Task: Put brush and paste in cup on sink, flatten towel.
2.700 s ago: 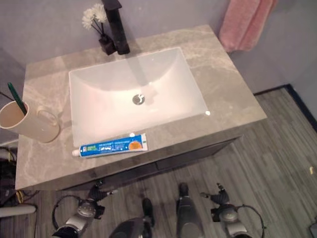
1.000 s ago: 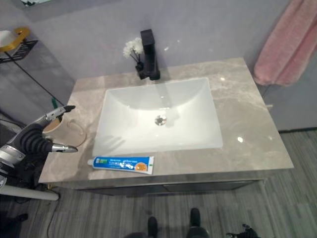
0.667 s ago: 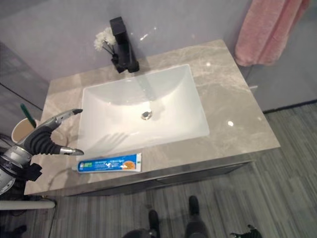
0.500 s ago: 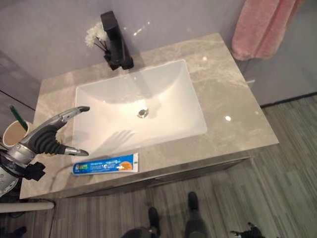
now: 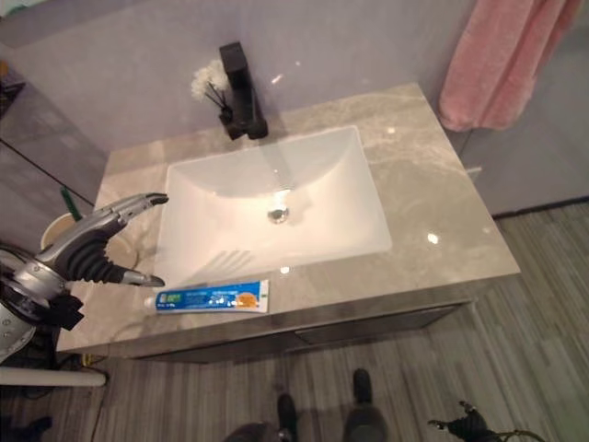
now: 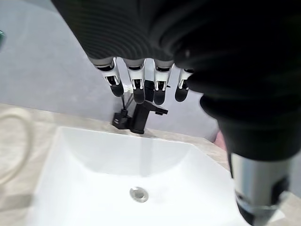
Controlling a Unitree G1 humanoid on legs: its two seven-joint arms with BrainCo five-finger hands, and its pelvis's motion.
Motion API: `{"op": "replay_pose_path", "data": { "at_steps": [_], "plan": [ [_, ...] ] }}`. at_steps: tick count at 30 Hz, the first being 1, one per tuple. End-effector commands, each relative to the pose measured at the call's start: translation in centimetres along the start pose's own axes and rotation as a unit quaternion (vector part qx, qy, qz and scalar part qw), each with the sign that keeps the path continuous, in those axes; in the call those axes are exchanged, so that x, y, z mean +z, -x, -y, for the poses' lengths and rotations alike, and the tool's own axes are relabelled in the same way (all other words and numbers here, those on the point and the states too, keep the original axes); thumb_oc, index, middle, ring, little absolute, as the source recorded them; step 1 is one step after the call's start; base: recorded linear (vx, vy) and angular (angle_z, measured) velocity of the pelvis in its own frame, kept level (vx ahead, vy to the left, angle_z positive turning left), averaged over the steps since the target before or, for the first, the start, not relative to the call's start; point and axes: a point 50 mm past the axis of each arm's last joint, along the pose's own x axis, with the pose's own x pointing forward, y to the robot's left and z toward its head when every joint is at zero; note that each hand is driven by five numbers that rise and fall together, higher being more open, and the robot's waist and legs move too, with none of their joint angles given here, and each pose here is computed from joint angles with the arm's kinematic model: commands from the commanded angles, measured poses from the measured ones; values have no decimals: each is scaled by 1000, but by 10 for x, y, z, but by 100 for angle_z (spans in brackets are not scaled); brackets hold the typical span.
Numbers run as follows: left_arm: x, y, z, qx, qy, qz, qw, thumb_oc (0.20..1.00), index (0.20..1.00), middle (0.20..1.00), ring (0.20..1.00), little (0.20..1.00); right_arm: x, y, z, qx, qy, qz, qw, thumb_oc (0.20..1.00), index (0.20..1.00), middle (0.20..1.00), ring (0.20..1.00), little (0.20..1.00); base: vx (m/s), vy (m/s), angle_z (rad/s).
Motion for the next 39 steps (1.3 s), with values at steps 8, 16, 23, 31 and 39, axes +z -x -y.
{"op": "replay_pose_path", "data": {
  "at_steps": [8,16,23,31,39],
  "plan": [
    [-23,16,12,-11,11,-68,998,1000,1000,1000,1000,1000,-2,2,3,12,49,2,999,1000,1000,1000,1000,1000,45,-43,16],
    [-34,18,34,-35,29,-96,994,1000,1000,1000,1000,1000,6,2,8,4,54,21,998,1000,1000,1000,1000,1000,-6,-38,8],
    [-29,10,36,-43,25,-79,996,1000,1000,1000,1000,1000,13,1,20,-22,49,33,998,1000,1000,1000,1000,1000,-76,-24,-1],
    [-24,4,36,-47,12,-60,997,1000,1000,1000,1000,1000,21,1,26,-35,51,48,997,1000,1000,1000,1000,1000,-29,1,-2],
    [-17,-1,37,-50,8,-39,998,1000,1000,1000,1000,1000,38,0,31,-45,53,76,995,1000,1000,1000,1000,1000,-25,14,-6]
  ]
}}
